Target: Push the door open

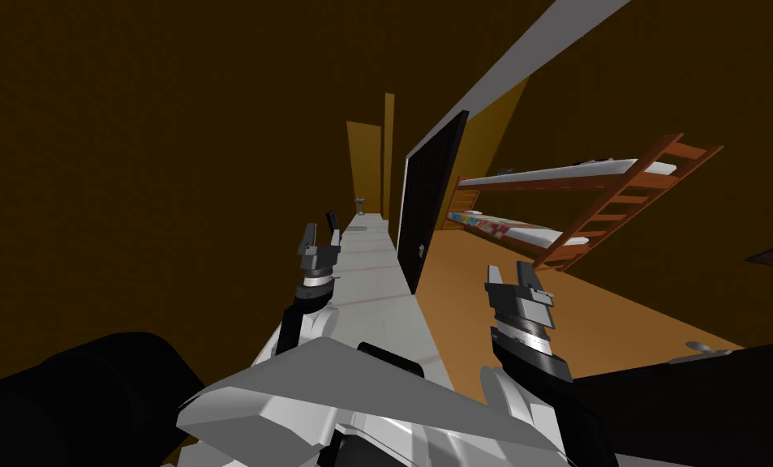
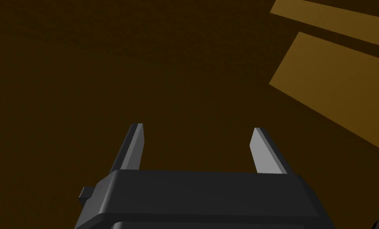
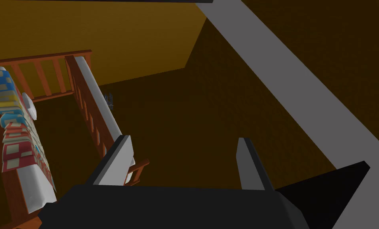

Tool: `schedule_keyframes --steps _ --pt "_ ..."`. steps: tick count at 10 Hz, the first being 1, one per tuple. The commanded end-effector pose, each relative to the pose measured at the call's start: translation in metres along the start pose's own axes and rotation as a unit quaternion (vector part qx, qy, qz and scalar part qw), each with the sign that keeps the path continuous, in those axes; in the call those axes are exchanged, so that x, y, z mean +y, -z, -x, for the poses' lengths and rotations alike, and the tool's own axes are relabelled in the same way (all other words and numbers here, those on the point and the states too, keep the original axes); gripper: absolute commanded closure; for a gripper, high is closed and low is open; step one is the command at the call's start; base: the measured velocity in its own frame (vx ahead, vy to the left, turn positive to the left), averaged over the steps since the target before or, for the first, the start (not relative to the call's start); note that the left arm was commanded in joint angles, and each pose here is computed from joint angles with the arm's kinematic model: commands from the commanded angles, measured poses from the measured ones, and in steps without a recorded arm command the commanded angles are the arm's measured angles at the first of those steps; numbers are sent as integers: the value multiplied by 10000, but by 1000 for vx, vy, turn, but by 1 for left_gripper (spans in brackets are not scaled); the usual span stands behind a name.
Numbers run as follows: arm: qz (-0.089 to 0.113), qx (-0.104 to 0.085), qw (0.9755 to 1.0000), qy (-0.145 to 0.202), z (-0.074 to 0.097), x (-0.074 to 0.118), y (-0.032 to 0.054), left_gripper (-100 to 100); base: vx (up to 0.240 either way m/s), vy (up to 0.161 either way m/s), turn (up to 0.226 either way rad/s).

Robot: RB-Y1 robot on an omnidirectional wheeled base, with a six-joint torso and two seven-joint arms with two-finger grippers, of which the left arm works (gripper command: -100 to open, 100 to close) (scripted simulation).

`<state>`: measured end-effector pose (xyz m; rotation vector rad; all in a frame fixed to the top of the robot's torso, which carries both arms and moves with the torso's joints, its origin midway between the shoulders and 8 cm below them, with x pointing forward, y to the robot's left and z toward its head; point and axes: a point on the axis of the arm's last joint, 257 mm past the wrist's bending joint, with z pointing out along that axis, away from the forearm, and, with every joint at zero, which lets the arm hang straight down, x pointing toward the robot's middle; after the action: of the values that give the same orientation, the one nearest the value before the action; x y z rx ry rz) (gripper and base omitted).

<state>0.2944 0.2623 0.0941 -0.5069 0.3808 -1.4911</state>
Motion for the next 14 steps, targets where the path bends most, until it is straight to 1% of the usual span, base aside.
schedule_keyframes --steps 1,4,9,14 --pt "99 40 9999 32 -26 119 33 -100 55 22 -101" --pt "295 111 9995 92 -79 352 103 -100 125 37 -103" --pt "573 206 9980 171 -157 677 216 -100 88 24 -87" --pt "918 321 9949 258 -262 1067 375 -100 91 39 -101"
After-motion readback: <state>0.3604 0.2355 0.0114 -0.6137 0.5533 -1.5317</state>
